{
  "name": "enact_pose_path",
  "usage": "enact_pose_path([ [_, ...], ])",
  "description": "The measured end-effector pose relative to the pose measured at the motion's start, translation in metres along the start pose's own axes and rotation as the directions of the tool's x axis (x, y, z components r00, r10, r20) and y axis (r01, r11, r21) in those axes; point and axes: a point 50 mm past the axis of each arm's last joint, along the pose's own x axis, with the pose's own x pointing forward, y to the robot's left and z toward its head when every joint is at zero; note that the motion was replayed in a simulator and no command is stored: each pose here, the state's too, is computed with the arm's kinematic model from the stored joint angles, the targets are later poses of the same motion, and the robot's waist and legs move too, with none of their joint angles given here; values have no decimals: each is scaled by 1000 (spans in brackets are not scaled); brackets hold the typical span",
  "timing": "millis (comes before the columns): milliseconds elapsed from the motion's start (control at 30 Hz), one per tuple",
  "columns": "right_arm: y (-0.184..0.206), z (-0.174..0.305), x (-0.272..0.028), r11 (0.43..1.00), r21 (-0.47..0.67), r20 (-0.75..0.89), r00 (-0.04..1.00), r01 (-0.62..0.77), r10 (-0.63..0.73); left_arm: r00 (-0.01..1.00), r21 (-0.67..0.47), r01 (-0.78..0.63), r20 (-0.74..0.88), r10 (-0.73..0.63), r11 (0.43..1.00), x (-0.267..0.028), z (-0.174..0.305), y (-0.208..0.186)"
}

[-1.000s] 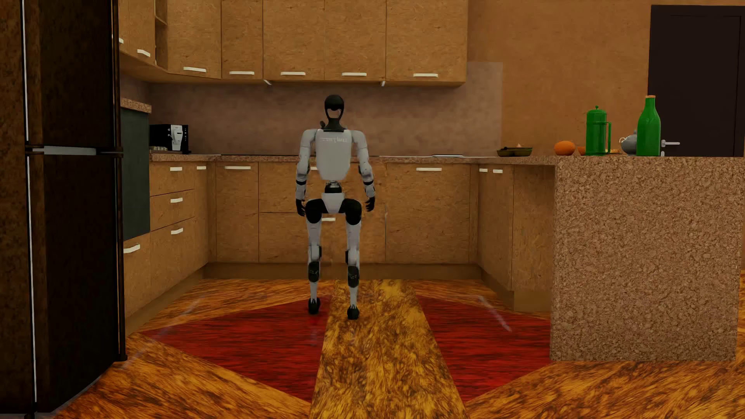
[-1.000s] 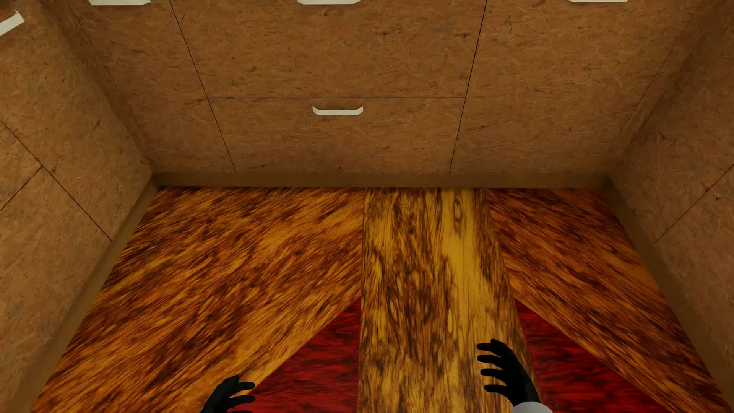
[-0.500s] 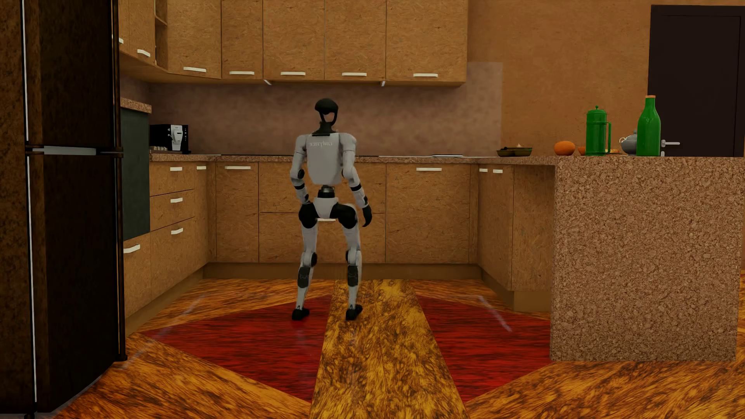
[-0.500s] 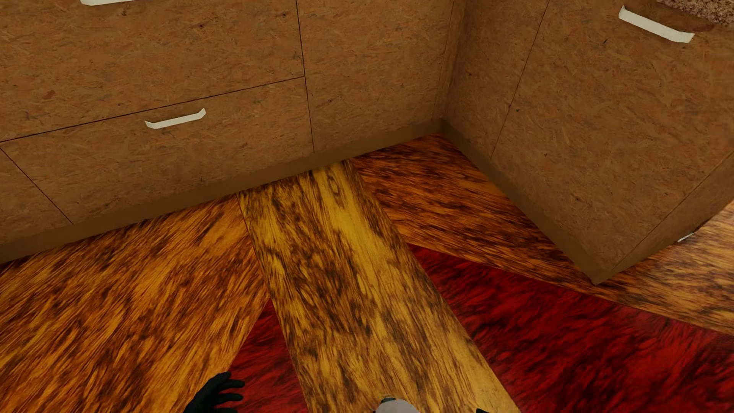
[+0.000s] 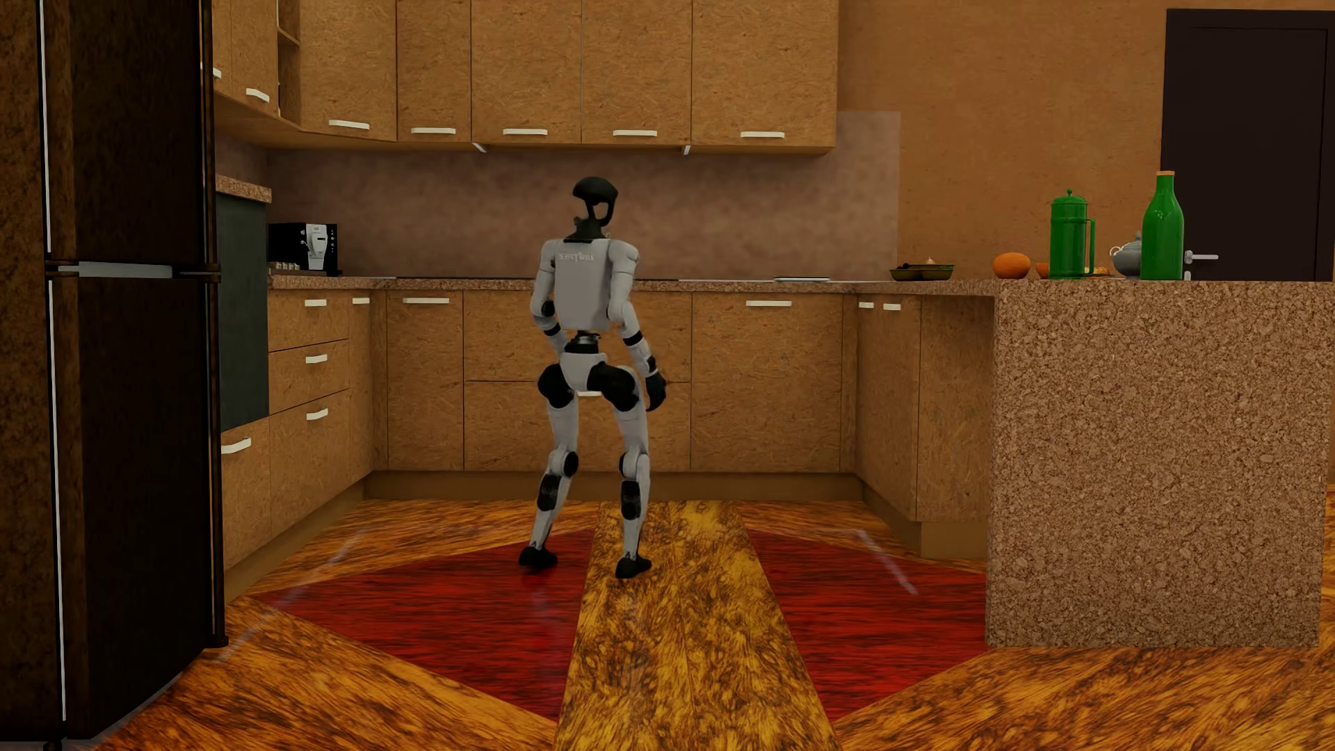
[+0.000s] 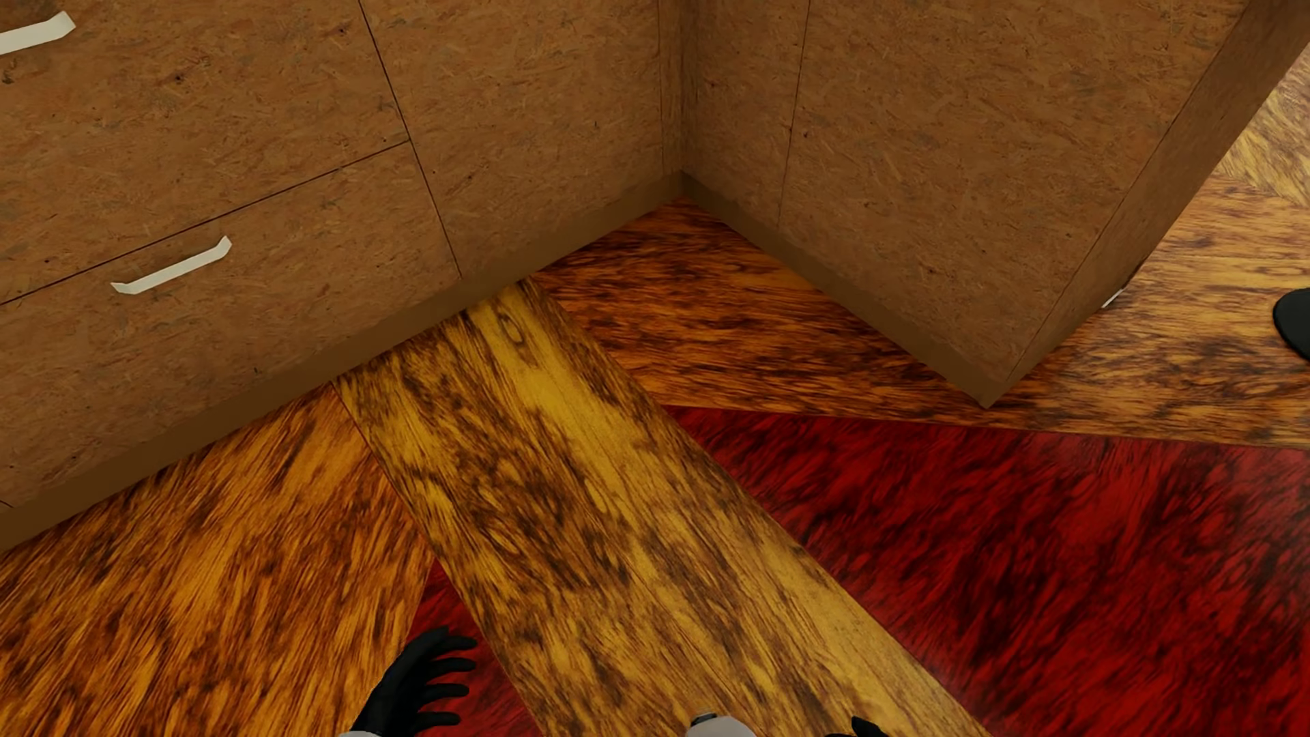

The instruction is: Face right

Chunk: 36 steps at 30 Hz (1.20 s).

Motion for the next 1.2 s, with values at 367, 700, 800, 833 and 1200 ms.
enact_pose_path([
  [367, 13, 0, 0, 998, 45, -34, 999, -37, 39, 995, 10, -44, -93, 45, 999, -8, -23, 15],
  [700, 16, 4, 1, 1000, -8, 0, 1000, -29, 29, 996, -32, 2, -90, -5, 999, -5, -17, 10],
  [800, 7, -3, 0, 1000, -21, -22, 1000, 10, -11, 999, -8, 28, -36, -29, 1000, -2, -8, -8],
  [833, 9, -9, -3, 1000, -7, -28, 999, 20, -20, 998, 5, 48, -32, -48, 999, -2, -8, -17],
  [1200, 13, -3, -6, 999, 28, 42, 998, 34, -35, 990, 50, -25, -141, 32, 998, -6, -27, 7],
])
